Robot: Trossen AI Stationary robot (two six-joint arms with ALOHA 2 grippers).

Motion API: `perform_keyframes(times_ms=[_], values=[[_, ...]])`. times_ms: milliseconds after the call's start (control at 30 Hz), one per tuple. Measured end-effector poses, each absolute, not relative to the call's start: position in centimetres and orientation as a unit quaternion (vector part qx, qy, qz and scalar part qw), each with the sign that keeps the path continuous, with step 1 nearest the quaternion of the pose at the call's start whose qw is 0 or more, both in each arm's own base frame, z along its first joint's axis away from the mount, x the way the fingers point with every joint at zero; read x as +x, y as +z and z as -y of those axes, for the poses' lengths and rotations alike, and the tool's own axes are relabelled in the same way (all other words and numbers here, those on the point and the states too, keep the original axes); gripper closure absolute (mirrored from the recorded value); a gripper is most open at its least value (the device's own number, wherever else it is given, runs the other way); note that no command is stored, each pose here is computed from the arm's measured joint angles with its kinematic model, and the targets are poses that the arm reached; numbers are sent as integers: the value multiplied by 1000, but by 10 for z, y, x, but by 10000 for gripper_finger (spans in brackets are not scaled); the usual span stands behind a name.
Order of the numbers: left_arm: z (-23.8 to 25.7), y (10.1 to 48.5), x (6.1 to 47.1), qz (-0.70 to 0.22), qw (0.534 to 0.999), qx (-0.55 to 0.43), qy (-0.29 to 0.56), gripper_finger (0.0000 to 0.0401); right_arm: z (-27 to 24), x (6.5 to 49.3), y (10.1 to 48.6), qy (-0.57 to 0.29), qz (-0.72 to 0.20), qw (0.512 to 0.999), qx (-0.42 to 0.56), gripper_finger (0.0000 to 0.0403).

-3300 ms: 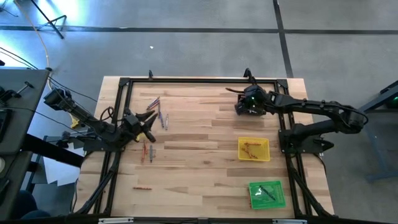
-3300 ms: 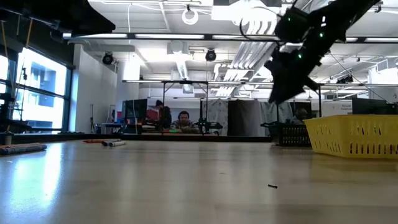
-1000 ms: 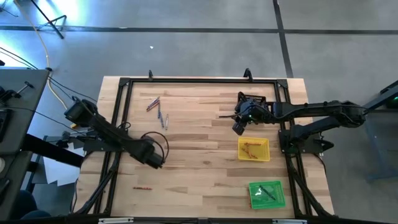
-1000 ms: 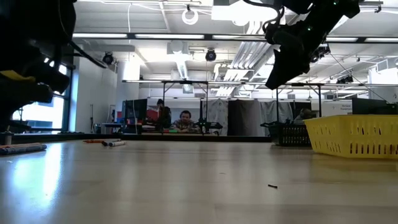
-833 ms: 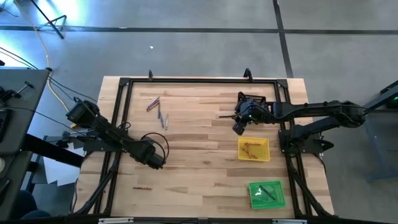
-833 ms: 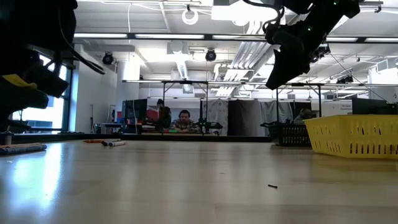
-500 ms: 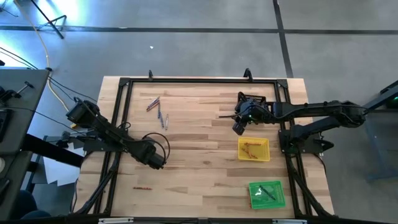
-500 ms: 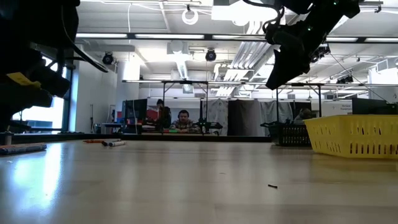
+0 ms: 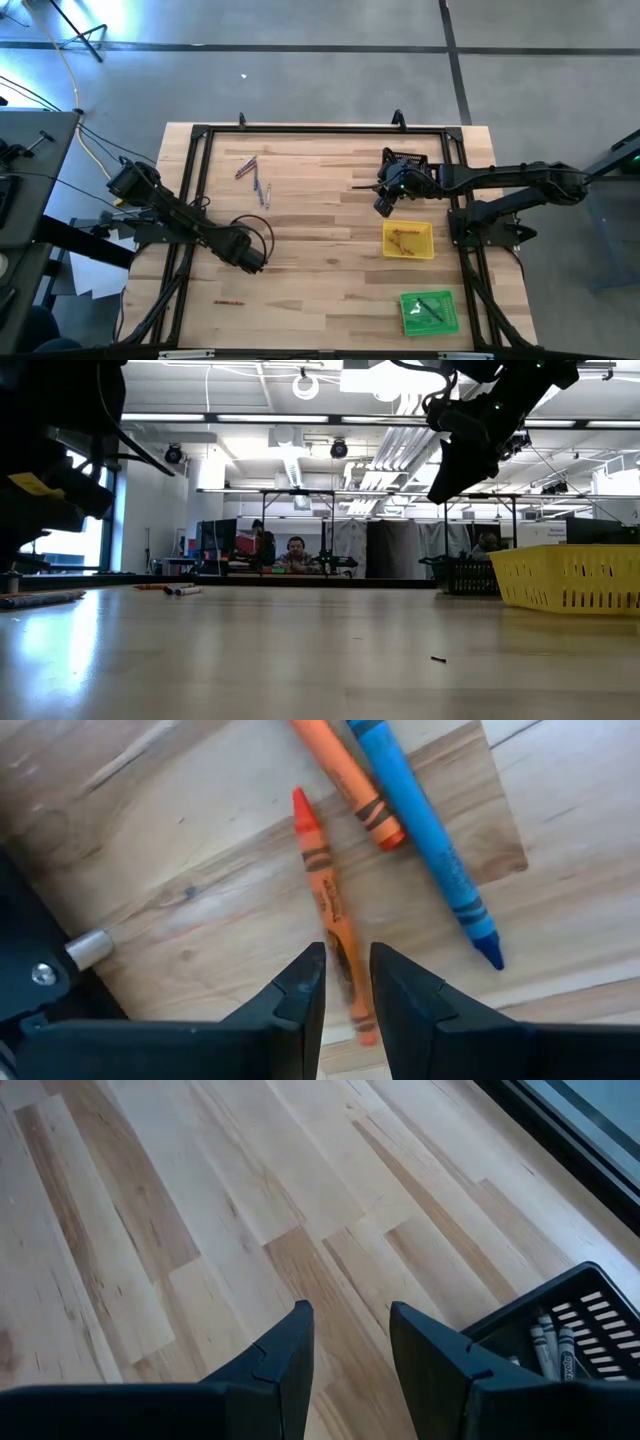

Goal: Sort crayons
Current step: Put the orange crayon into the yellow basket

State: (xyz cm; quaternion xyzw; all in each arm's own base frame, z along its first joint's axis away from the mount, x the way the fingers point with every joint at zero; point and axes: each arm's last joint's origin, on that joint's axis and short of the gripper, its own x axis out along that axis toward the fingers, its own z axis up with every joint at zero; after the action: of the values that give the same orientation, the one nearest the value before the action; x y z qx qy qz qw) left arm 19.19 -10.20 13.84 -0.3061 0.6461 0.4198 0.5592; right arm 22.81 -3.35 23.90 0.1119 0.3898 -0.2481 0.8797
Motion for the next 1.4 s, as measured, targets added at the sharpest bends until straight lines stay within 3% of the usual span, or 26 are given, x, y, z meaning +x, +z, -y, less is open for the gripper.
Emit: perform_keyframes(times_ms=[767, 1000, 1133, 1400], values=[[98, 121, 184, -639, 561, -336, 405, 328, 33, 227, 238, -247, -399, 876, 111, 274], [95, 127, 178, -642, 563, -332, 400, 390, 33, 227, 238, -246, -400, 876, 110, 274], [94, 134, 176, -631, 570, -341, 400, 395, 33, 226, 240, -243, -397, 878, 111, 274], [87, 144, 168, -613, 584, -326, 421, 400, 30, 208, 295, -245, -387, 882, 112, 274]])
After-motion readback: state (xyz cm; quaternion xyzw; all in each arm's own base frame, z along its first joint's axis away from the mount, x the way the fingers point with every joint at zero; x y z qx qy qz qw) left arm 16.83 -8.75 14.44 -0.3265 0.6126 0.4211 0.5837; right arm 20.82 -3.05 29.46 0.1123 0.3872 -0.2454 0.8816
